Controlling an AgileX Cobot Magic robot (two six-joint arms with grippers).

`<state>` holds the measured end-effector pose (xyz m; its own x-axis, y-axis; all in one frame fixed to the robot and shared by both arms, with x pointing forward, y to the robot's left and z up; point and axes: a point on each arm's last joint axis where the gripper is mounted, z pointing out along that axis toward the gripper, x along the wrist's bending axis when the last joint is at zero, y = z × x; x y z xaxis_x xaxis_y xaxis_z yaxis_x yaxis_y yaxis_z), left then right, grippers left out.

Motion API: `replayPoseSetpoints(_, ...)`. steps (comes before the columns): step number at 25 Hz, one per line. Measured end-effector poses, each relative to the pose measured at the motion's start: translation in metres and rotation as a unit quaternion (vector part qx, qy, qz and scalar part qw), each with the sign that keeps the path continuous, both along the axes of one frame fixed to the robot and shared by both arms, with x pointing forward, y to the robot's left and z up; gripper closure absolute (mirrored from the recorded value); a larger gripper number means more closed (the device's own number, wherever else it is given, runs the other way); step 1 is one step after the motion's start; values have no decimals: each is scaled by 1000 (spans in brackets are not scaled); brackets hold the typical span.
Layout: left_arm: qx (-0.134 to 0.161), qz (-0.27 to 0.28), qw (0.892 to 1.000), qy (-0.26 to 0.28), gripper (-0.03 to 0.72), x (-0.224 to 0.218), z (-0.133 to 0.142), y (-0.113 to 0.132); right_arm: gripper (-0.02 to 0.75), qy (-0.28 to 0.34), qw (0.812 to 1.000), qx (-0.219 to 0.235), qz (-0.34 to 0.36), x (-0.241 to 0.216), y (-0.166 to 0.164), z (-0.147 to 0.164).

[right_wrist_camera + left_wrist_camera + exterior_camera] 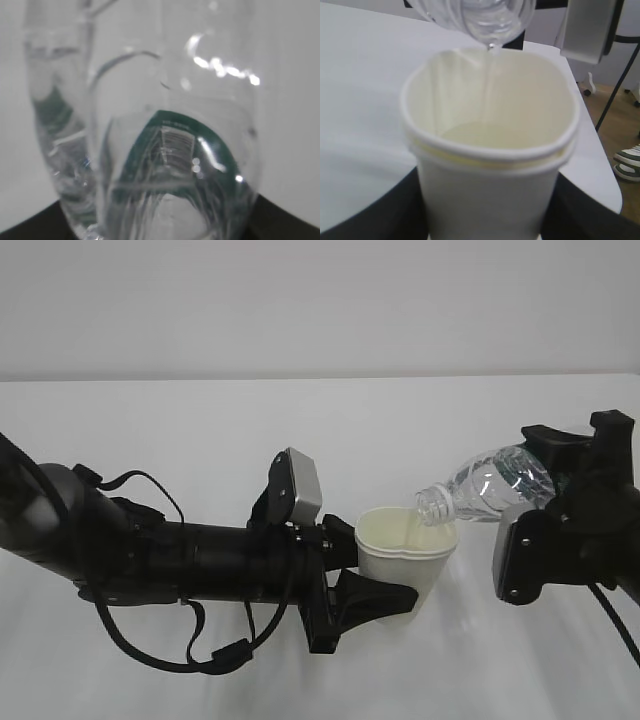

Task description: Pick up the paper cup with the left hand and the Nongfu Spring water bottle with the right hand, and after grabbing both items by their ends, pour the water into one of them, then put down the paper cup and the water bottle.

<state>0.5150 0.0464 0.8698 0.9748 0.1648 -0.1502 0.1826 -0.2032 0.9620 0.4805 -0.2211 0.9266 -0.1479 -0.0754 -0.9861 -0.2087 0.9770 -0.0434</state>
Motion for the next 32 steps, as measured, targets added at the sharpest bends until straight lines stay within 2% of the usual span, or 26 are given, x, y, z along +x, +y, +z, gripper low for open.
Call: replayPoseSetpoints(32,0,0,1000,1,271,0,0,0,357,-4,1000,-13,5,0,0,0)
